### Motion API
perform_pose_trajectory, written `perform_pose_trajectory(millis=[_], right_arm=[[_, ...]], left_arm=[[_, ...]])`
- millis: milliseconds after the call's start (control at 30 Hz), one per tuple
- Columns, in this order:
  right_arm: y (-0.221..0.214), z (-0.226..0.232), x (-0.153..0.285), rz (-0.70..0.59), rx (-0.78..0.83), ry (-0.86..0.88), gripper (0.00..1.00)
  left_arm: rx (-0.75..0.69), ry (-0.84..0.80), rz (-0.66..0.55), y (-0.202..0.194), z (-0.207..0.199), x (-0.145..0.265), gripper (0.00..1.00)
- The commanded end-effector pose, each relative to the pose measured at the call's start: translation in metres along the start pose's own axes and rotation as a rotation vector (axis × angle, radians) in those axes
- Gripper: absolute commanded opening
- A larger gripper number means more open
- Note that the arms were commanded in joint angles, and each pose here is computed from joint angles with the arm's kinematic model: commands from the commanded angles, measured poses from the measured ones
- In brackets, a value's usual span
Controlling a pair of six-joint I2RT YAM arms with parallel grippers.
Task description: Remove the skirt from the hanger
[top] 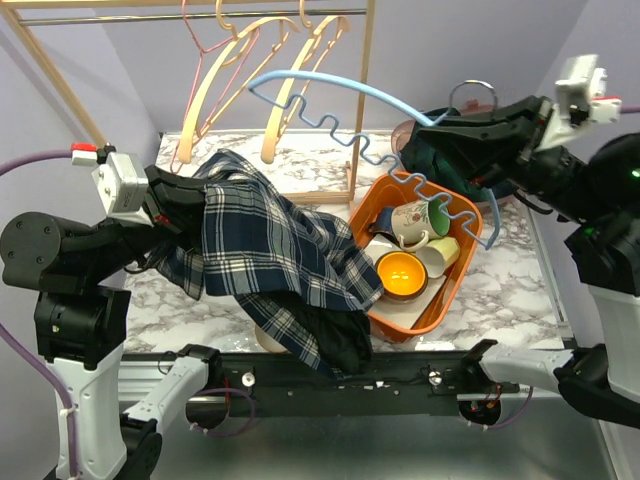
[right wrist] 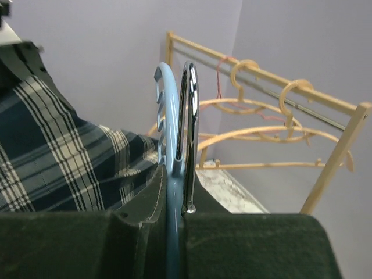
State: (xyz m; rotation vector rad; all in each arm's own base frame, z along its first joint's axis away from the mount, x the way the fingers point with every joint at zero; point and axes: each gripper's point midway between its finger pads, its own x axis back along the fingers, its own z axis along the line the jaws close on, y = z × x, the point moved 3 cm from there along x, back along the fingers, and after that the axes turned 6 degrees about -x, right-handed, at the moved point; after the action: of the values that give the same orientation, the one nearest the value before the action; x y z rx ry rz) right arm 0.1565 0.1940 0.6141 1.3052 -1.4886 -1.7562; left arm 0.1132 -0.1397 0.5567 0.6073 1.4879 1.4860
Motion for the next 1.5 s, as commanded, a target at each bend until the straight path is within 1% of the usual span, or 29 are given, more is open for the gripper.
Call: perform_pose_trajectory(millis=[0, 67, 133, 200, 233, 267, 300, 400, 433, 500, 533, 567, 600, 633, 667, 733, 800, 833, 867, 933, 1000, 1033, 1133, 1233, 1267, 1300, 1400, 1433, 1467], right_arm=[[-0.037, -0.023, 0.01, 0.17, 0.01, -0.144, 0.01], [-0.039, -0.031, 0.011, 0.141, -0.005, -0.202, 0.01], [-0.039, -0.025, 0.009, 0.133, -0.022, -0.161, 0.01], [-0.046, -0.01, 0.005, 0.18, 0.032, -0.022, 0.01], [-0.058, 0.014, 0.01, 0.238, 0.023, 0.151, 0.01], [-0.059, 0.022, 0.012, 0.252, 0.039, 0.216, 0.01], [-0.064, 0.024, 0.013, 0.265, 0.044, 0.241, 0.01], [-0.069, 0.006, 0.011, 0.265, 0.036, 0.107, 0.01], [-0.066, -0.008, 0.011, 0.245, 0.033, -0.005, 0.01], [-0.071, -0.026, 0.011, 0.245, 0.01, -0.132, 0.01], [-0.065, -0.039, 0.012, 0.204, -0.011, -0.238, 0.01], [-0.058, -0.039, 0.016, 0.169, -0.015, -0.256, 0.01], [-0.061, -0.037, 0.017, 0.16, -0.021, -0.249, 0.01], [-0.05, -0.023, 0.015, 0.115, -0.014, -0.16, 0.01], [-0.039, -0.013, 0.02, 0.079, -0.007, -0.115, 0.01], [-0.019, -0.002, 0.025, 0.012, -0.036, -0.087, 0.01], [0.006, 0.005, 0.043, -0.081, -0.04, -0.112, 0.01], [0.013, 0.008, 0.046, -0.144, -0.044, -0.103, 0.01], [0.02, 0.014, 0.051, -0.183, -0.032, -0.077, 0.01], [0.046, 0.038, 0.071, -0.298, 0.011, 0.023, 0.01], [0.045, 0.051, 0.077, -0.325, 0.029, 0.096, 0.01], [0.055, 0.062, 0.086, -0.373, 0.052, 0.146, 0.01], [0.06, 0.073, 0.097, -0.406, 0.078, 0.192, 0.01], [0.056, 0.075, 0.099, -0.403, 0.091, 0.204, 0.01], [0.055, 0.076, 0.098, -0.397, 0.091, 0.209, 0.01], [0.053, 0.076, 0.097, -0.387, 0.092, 0.219, 0.01], [0.036, 0.083, 0.085, -0.292, 0.101, 0.317, 0.01], [0.026, 0.092, 0.085, -0.234, 0.12, 0.398, 0.01], [0.018, 0.093, 0.08, -0.199, 0.12, 0.439, 0.01]], left_arm=[[-0.097, 0.001, -0.005, 0.006, -0.011, 0.013, 0.0], [-0.094, -0.005, -0.012, 0.002, -0.015, 0.015, 0.0], [-0.081, -0.002, -0.013, 0.0, -0.016, 0.016, 0.0], [-0.08, 0.017, -0.007, -0.001, -0.013, 0.016, 0.0], [-0.103, 0.027, -0.004, 0.0, -0.012, 0.017, 0.0], [-0.093, 0.035, 0.016, -0.004, -0.01, 0.018, 0.0], [-0.097, 0.049, 0.021, -0.004, -0.008, 0.018, 0.0], [-0.096, 0.047, 0.014, -0.003, -0.01, 0.019, 0.0], [-0.082, 0.038, 0.014, -0.007, -0.01, 0.018, 0.0], [-0.067, 0.023, -0.014, -0.003, -0.011, 0.015, 0.0], [-0.052, 0.024, -0.015, -0.006, -0.01, 0.014, 0.0], [-0.049, 0.027, -0.025, -0.004, -0.008, 0.012, 0.0], [-0.029, 0.033, -0.026, -0.004, -0.006, 0.011, 0.0], [-0.02, 0.037, -0.026, -0.004, -0.004, 0.009, 0.0], [-0.009, 0.047, -0.024, -0.005, 0.001, 0.006, 0.0], [0.024, 0.059, -0.034, -0.001, 0.005, 0.002, 0.0], [0.056, 0.075, -0.07, 0.005, 0.016, -0.008, 0.0], [0.143, 0.071, -0.089, 0.005, 0.018, -0.013, 0.0], [0.129, 0.049, -0.147, 0.016, 0.021, -0.019, 0.0], [0.186, 0.03, -0.186, 0.016, 0.027, -0.027, 0.0], [0.26, 0.049, -0.244, 0.023, 0.039, -0.036, 0.0], [0.281, 0.051, -0.245, 0.021, 0.042, -0.039, 0.0], [0.336, 0.077, -0.238, 0.009, 0.053, -0.049, 0.0], [0.333, 0.125, -0.226, -0.008, 0.06, -0.057, 0.0], [0.358, 0.12, -0.197, -0.018, 0.057, -0.064, 0.0], [0.339, 0.129, -0.181, -0.023, 0.057, -0.067, 0.0], [0.36, 0.13, -0.138, -0.036, 0.053, -0.08, 0.0], [0.351, 0.124, -0.134, -0.035, 0.052, -0.082, 0.0], [0.358, 0.114, -0.115, -0.04, 0.052, -0.086, 0.0]])
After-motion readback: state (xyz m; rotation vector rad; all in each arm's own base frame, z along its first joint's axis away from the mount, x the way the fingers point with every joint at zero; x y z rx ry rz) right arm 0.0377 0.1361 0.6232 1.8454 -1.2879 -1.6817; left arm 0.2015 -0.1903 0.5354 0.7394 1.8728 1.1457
